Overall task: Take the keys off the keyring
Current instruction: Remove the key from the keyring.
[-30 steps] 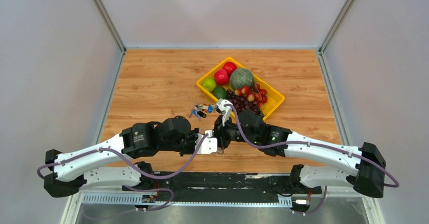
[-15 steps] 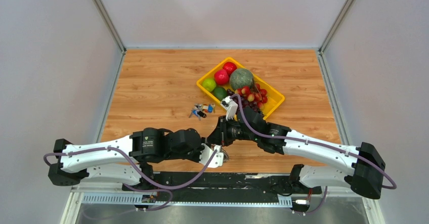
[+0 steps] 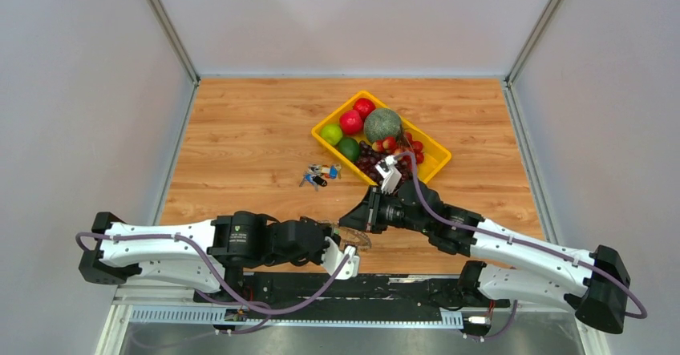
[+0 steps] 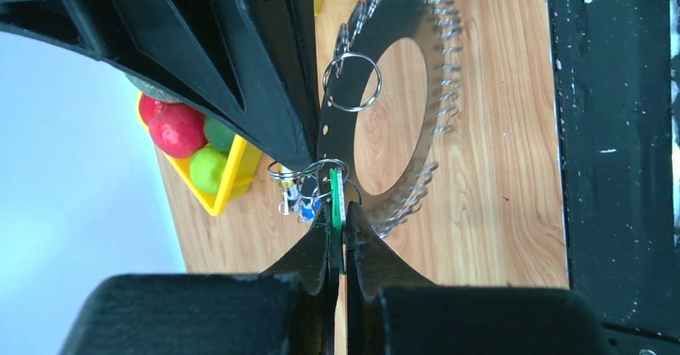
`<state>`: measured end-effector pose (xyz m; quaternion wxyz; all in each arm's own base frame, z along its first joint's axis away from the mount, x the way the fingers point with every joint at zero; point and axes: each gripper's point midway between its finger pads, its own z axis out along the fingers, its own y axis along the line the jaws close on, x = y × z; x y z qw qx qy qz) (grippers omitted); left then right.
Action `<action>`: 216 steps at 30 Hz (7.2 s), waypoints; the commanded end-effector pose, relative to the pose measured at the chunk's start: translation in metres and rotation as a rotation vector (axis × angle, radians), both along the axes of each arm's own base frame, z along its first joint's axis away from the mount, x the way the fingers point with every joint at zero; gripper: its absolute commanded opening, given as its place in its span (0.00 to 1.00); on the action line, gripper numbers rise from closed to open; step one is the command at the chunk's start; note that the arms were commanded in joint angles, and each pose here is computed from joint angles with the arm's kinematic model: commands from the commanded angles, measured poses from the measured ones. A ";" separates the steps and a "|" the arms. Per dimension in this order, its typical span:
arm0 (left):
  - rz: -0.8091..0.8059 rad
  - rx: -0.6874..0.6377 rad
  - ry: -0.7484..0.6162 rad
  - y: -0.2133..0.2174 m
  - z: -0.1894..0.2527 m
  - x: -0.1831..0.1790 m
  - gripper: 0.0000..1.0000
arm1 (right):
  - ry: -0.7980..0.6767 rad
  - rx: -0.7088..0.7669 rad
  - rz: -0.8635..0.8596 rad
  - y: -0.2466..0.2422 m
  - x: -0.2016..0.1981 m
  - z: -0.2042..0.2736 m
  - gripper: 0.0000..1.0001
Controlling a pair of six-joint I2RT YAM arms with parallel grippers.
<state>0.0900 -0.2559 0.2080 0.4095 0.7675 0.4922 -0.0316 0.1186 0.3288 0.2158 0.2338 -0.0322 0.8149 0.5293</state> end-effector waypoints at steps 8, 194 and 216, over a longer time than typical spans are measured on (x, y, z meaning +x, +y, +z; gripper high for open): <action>-0.156 -0.163 0.096 -0.019 0.012 -0.038 0.00 | -0.119 0.108 -0.299 -0.029 0.058 0.029 0.05; 0.055 -0.404 0.212 -0.030 0.053 0.016 0.00 | -1.602 -0.128 0.550 -0.034 -0.037 0.106 0.03; -0.045 -0.534 0.104 -0.023 0.082 0.014 0.00 | -1.425 -0.217 0.302 -0.025 0.005 0.075 0.29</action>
